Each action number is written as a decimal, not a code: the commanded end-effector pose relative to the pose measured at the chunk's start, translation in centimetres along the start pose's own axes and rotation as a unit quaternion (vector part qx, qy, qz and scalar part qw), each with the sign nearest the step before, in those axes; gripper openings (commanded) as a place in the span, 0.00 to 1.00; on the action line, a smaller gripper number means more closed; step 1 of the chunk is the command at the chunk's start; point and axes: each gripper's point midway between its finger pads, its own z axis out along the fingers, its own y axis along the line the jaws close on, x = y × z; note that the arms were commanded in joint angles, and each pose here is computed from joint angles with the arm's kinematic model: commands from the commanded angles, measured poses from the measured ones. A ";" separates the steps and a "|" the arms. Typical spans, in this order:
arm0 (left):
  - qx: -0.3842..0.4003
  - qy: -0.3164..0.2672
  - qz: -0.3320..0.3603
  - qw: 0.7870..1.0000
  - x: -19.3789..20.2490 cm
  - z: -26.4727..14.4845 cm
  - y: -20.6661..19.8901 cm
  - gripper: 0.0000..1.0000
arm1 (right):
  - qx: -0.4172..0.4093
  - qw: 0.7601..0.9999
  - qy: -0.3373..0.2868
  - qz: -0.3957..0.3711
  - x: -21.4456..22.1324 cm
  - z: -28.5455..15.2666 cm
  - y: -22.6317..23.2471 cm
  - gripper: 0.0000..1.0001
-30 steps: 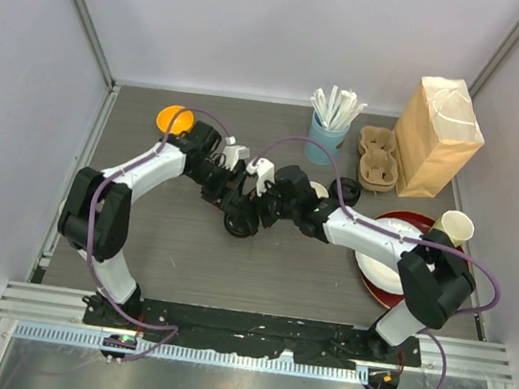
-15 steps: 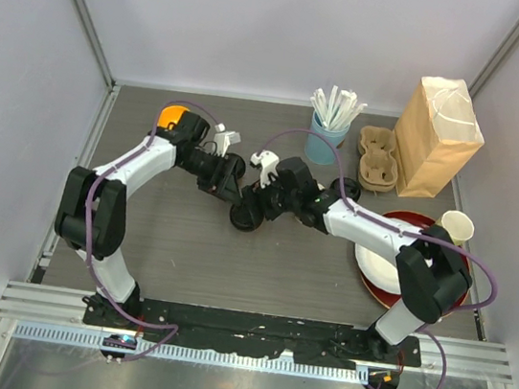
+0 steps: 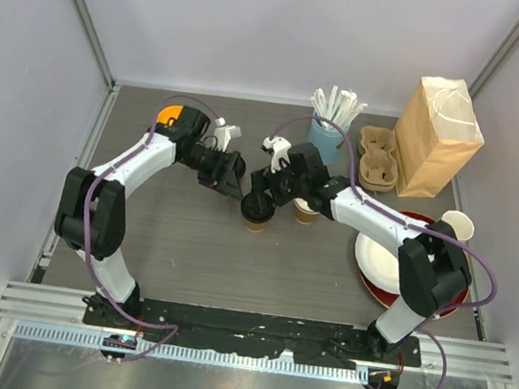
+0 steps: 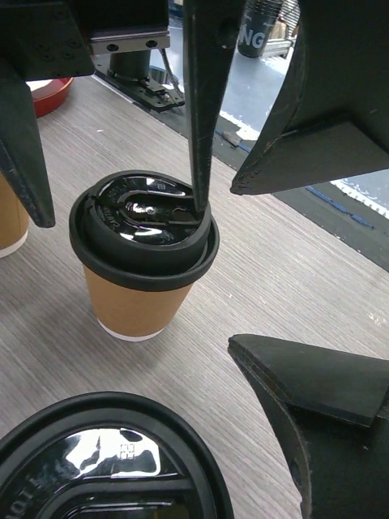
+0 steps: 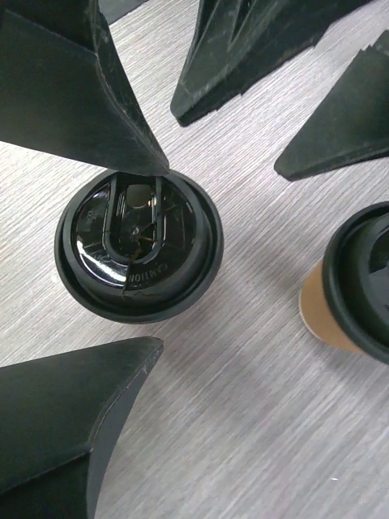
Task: Pack the takeout coffee
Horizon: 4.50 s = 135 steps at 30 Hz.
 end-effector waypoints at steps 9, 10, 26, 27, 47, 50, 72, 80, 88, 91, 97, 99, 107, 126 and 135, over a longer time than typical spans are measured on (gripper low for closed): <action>-0.021 -0.076 0.053 0.995 -3.7 -5.7 -2.0 0.74 | -0.002 0.970 -0.104 -0.220 -7.8 -6.7 4.8 0.83; -0.023 -0.079 0.051 0.995 -3.7 -6.1 -1.9 0.74 | -0.028 0.966 -0.088 -0.241 -6.4 -6.8 6.4 0.76; -0.066 -0.143 0.038 0.987 -4.3 -11.0 0.6 0.75 | -0.034 0.886 0.162 -0.433 11.7 1.1 6.3 0.01; -0.067 -0.145 0.040 0.986 -4.4 -11.0 0.6 0.75 | 0.009 0.881 0.174 -0.439 11.7 1.9 4.6 0.01; -0.069 -0.152 0.034 0.985 -4.7 -11.4 1.3 0.75 | 0.140 0.877 0.174 -0.427 7.0 6.5 -2.7 0.04; -0.069 -0.153 0.035 0.985 -4.6 -11.5 1.2 0.75 | 0.113 0.878 0.163 -0.436 6.8 5.7 -0.6 0.18; -0.054 -0.136 0.038 0.989 -3.4 -11.1 1.0 0.75 | 0.216 0.951 -0.198 -0.100 -17.0 -20.8 -2.9 0.90; -0.085 -0.127 0.042 0.987 -2.9 -11.3 2.4 0.75 | 0.479 0.859 -0.176 0.045 -16.1 -28.8 -21.6 0.92; -0.083 -0.126 0.043 0.988 -2.8 -11.3 2.4 0.75 | 0.574 0.806 -0.125 0.075 -15.0 -33.0 -28.9 0.91; -0.081 -0.125 0.041 0.988 -2.7 -11.2 2.5 0.75 | 0.569 0.814 -0.101 0.062 -14.4 -32.4 -30.1 0.92; -0.077 -0.126 0.040 0.988 -2.8 -11.2 2.4 0.75 | 0.537 0.838 -0.034 0.089 -11.1 -30.3 -33.0 0.77; -0.077 -0.127 0.043 0.988 -2.8 -11.3 2.3 0.75 | 0.540 0.836 -0.013 0.094 -10.0 -29.8 -33.7 0.72; -0.068 -0.129 0.042 0.988 -2.9 -11.3 1.9 0.74 | 0.553 0.831 0.019 0.068 -9.3 -30.7 -33.7 0.33; -0.105 -0.174 0.062 0.977 -4.1 -15.2 1.2 0.75 | 0.518 0.802 -0.213 -0.209 -23.5 -39.4 -16.2 0.01; -0.201 -0.286 0.043 0.936 -4.7 -25.5 1.3 0.80 | 0.117 0.857 -0.348 -0.361 -26.2 -33.9 9.0 0.01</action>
